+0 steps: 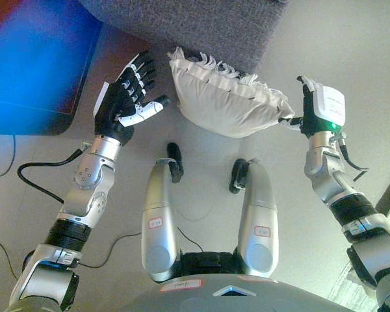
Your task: Pick up the pillow and put it on the sofa.
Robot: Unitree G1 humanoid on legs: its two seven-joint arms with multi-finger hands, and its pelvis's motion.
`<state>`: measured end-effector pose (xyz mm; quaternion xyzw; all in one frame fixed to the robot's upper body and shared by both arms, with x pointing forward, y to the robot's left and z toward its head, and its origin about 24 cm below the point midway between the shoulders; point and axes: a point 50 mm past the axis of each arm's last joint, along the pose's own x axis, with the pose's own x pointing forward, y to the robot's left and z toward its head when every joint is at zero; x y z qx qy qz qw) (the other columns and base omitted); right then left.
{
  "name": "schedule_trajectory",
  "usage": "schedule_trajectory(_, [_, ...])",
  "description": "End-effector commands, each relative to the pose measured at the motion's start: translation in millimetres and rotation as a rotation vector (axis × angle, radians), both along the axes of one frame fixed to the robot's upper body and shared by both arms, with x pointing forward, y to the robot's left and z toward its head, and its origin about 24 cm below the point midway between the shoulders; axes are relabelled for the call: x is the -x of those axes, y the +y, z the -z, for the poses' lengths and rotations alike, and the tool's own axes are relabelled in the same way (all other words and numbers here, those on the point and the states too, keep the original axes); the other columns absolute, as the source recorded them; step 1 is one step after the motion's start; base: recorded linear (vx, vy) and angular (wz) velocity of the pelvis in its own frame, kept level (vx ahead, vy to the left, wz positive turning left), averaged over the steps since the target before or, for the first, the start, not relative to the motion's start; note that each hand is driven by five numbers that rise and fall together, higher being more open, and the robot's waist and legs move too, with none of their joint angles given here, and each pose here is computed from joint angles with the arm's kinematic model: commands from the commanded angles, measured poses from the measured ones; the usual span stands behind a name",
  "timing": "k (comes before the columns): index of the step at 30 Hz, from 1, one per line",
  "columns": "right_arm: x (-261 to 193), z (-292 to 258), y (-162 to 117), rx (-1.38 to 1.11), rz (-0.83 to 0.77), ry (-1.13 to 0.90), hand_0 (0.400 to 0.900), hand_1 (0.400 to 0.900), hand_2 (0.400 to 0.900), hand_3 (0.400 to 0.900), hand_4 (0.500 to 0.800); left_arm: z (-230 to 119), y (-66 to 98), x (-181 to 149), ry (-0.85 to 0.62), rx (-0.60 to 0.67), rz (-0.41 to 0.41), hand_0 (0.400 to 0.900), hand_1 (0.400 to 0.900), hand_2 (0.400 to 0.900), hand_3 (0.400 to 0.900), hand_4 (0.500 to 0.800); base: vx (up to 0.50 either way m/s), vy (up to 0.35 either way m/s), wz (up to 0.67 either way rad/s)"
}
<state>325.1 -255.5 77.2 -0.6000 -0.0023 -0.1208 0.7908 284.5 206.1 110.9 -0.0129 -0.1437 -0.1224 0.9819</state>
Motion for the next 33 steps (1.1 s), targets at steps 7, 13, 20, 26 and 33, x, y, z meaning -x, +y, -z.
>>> schedule_trajectory(7, [-24.5,-49.5,-15.4,-0.108,-0.055,-0.046,0.900,0.900,0.900,0.900,0.800,-53.9,-21.3,7.8,-0.273,0.073,0.145,0.900,0.900,0.900,0.900,0.800,-0.003,-0.020,0.08])
schedule_trajectory(13, [-36.9,-62.6,-17.5,-0.192,-0.049,-0.016,0.900,0.900,0.900,0.900,0.800,-59.3,-24.5,5.9,-0.284,0.067,0.170,0.900,0.900,0.900,0.900,0.800,-0.001,-0.016,0.09])
schedule_trajectory(20, [-50.5,-93.9,-26.4,-0.117,0.017,-0.105,0.900,0.900,0.900,0.900,0.800,-65.7,-31.1,2.6,-0.307,0.068,0.206,0.900,0.900,0.900,0.900,0.800,-0.011,-0.005,0.08])
schedule_trajectory(26, [-59.8,-117.1,-30.7,-0.071,0.078,-0.130,0.900,0.900,0.900,0.900,0.800,-72.2,-35.3,0.2,-0.329,0.069,0.225,0.900,0.900,0.900,0.900,0.800,-0.019,0.003,0.05])
schedule_trajectory(33, [-66.5,-124.7,-35.0,-0.202,0.105,-0.055,0.400,0.400,0.400,0.400,0.500,-77.2,-37.1,-1.5,-0.338,0.066,0.247,0.900,0.900,0.900,0.900,0.800,-0.011,0.005,0.05])
